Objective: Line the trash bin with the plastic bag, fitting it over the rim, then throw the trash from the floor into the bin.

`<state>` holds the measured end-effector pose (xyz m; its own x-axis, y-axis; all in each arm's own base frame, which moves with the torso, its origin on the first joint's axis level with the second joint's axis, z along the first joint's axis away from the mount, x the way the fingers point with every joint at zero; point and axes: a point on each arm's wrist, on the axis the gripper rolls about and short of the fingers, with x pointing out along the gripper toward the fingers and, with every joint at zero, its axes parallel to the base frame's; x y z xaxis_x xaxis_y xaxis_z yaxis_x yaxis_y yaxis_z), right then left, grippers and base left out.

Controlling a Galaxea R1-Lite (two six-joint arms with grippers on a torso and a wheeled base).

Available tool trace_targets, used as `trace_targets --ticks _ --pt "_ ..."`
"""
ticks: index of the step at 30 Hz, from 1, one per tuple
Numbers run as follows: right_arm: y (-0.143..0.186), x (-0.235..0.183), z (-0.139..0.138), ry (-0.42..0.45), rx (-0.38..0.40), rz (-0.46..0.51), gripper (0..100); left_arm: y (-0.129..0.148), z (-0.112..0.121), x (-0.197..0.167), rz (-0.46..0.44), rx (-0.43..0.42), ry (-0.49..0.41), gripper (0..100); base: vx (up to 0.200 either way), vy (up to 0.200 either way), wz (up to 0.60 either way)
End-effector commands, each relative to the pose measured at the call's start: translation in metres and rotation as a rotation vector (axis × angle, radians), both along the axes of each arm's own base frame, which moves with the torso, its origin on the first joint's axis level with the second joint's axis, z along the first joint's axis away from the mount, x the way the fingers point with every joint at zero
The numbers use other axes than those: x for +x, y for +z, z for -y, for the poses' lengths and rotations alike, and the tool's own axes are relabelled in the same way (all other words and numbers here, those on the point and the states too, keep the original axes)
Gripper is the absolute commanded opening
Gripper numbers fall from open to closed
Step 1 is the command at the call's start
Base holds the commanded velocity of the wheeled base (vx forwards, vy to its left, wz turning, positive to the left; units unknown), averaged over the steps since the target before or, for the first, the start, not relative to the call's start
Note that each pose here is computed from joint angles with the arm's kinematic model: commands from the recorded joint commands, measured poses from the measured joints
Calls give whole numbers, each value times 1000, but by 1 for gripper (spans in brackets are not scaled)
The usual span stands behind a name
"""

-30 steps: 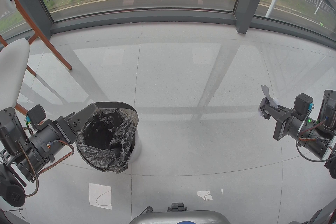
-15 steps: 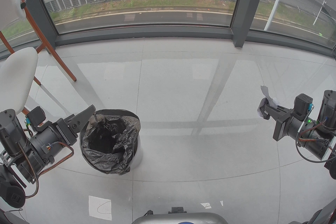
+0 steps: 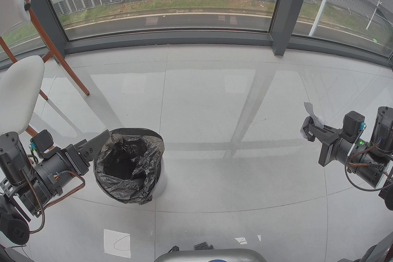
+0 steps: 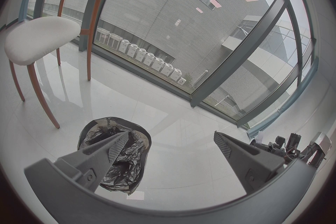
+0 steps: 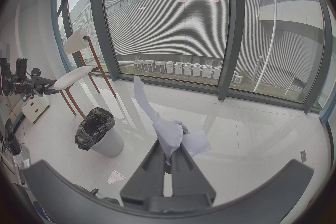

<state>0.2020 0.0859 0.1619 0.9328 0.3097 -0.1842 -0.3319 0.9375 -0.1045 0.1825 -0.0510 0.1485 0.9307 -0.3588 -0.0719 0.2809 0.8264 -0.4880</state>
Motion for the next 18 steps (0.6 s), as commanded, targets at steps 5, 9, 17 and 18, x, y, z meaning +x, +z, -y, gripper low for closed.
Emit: trace_targets --ticks 5,9,17,18 --pt "-1 0 -2 11 -2 -4 0 1 0 -1 9 1 -1 100 0 40 0" --pt "-1 1 -3 11 -2 -4 0 0 0 0 -1 2 1 100 0 0 0" --pt "-1 1 -4 12 -2 -2 0 0 0 0 0 -2 -7 100 0 0 0" --pt "-1 1 -4 12 -2 -2 0 1 0 0 4 -3 -10 100 0 0 0"
